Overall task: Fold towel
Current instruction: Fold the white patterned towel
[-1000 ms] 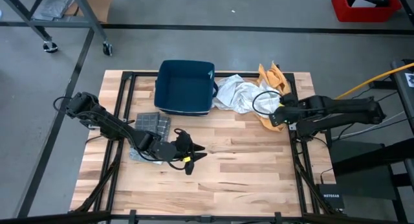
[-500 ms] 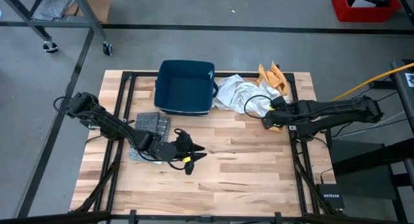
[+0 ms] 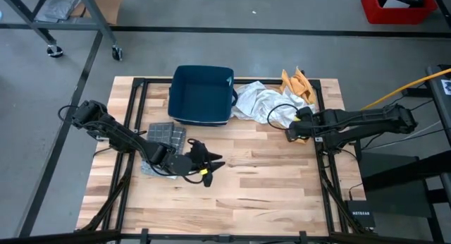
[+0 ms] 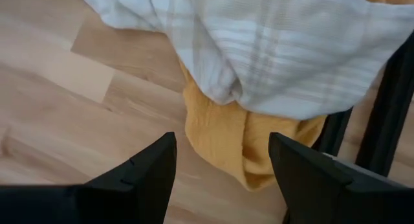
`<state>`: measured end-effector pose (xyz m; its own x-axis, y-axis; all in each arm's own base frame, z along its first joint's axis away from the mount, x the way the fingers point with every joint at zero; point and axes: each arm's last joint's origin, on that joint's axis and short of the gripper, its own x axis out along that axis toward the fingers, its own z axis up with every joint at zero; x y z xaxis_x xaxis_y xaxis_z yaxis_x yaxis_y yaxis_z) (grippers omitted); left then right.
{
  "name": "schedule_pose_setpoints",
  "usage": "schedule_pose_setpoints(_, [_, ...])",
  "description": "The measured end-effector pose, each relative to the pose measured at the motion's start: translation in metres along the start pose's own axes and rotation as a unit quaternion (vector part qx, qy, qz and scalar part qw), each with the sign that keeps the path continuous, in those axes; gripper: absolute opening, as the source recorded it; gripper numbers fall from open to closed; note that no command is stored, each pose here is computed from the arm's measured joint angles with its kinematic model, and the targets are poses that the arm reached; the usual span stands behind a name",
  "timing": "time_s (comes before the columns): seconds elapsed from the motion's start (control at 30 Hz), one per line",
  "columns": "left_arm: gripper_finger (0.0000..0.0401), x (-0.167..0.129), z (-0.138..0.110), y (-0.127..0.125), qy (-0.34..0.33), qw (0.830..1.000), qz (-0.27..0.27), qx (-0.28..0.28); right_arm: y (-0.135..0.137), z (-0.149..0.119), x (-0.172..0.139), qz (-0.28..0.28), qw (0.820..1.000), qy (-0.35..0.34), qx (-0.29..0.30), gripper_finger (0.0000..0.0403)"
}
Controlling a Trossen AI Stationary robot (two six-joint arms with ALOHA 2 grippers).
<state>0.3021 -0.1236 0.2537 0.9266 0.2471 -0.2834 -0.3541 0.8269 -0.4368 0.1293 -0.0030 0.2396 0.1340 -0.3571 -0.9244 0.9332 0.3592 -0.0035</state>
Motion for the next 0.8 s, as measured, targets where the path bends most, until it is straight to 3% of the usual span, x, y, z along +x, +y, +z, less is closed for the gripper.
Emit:
schedule_pose_setpoints(0.13, [0.0137, 0.001, 0.002, 0.003, -0.026, 0.999, 0.030, -0.022, 0.002, 0.001, 0.000, 0.011, 1.000, -0.004, 0.008, 0.0247])
schedule_pose_setpoints(0.4, [0.0137, 0.002, 0.002, 0.004, -0.027, 0.998, 0.034, -0.036, 0.004, 0.002, 0.000, 0.021, 1.000, -0.007, 0.012, 0.0247])
schedule_pose_setpoints(0.8, [0.0137, 0.020, -0.024, 0.007, -0.004, 0.997, 0.056, -0.046, 0.005, 0.002, 0.000, 0.024, 1.000, -0.008, 0.013, 0.0247])
